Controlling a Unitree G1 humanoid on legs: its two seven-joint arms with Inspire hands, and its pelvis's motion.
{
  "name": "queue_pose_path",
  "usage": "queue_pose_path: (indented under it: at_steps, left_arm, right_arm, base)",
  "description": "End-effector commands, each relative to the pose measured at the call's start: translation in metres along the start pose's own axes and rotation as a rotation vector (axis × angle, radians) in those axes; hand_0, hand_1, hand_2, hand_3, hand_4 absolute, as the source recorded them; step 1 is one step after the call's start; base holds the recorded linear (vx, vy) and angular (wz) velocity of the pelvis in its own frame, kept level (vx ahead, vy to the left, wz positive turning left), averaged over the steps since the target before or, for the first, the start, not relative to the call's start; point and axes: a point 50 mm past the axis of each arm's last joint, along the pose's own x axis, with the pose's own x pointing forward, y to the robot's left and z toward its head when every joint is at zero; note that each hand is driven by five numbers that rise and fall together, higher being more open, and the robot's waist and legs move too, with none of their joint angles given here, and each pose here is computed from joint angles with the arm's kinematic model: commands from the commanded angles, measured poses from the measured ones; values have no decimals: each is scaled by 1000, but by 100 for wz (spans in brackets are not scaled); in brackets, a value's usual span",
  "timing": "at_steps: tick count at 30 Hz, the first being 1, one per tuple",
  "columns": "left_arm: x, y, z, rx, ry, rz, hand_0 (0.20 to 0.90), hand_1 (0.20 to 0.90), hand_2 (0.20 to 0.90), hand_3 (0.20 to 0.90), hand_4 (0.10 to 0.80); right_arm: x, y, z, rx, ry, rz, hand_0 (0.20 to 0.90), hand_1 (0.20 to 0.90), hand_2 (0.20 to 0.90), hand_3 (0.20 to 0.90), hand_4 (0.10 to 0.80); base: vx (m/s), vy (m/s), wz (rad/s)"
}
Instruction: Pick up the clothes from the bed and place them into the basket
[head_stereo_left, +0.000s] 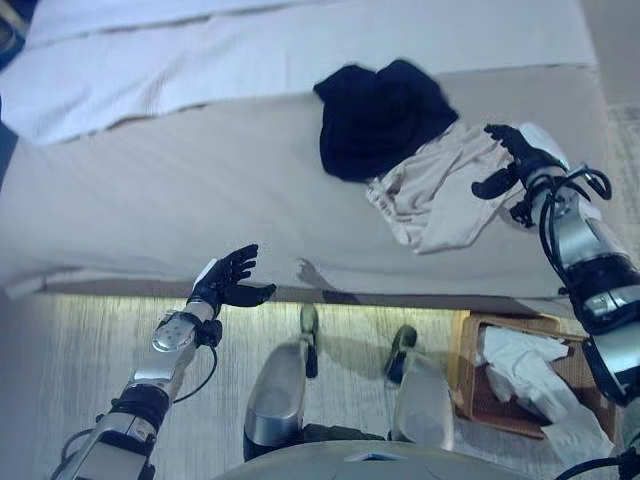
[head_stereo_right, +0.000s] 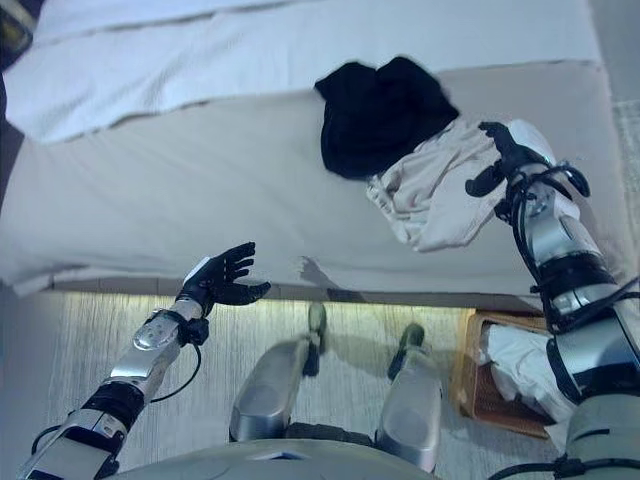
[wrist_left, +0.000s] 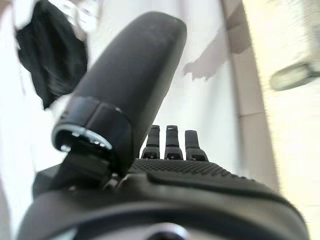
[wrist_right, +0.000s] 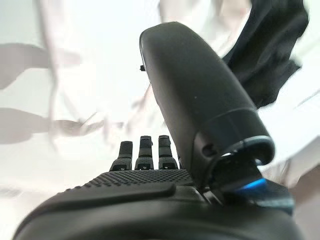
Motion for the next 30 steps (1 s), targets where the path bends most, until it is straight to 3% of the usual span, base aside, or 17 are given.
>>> queue_pose_path:
  at_steps: [1,12,20,21,22,23,24,30]
  left_arm:
    - [-9,11,39,-7,-242,17,900,900,900,900,800]
    - [-21,-3,60,-133,-360,-70,900,900,900,900,800]
    - [-28,-10,71,-114,-418,-122,900,900,900,900,800]
    - [-29,-9,74,-117,-432,-128,900,900,900,900,800]
    - [-30,-9,77,-117,-442,-135,900,900,900,900,800]
    - [-30,-9,78,-117,-445,-138,900,900,900,900,800]
    - [-30,-9,79,-117,-451,-143,900,900,900,900,800]
    - [-30,-7,76,-123,-431,-144,900,900,900,900,800]
  right_arm:
    - [7,-42,30,-83,-66,-157,900,900,900,900,800]
    - [15,-51,3,-276,149,-145,900,900,900,900,800]
    - [14,-49,-20,-437,283,-54,900,900,900,900,800]
    - [13,-49,-24,-466,307,-35,695,695,695,661,561]
    - [13,-49,-26,-485,319,-26,528,528,528,466,366]
    - [12,-50,-27,-491,322,-25,448,448,448,373,273]
    - [12,-52,-29,-502,329,-23,300,300,300,200,100]
    - [9,-52,-40,-478,332,-18,300,300,300,200,100]
  base:
    - [-19,53,21]
    - [5,-1,20]
    - [-23,-22,7]
    - [-29,-34,-1]
    - [-28,-36,-4]
    - [-17,-30,-8]
    - [-7,-30,-11]
    - [12,-12,-4]
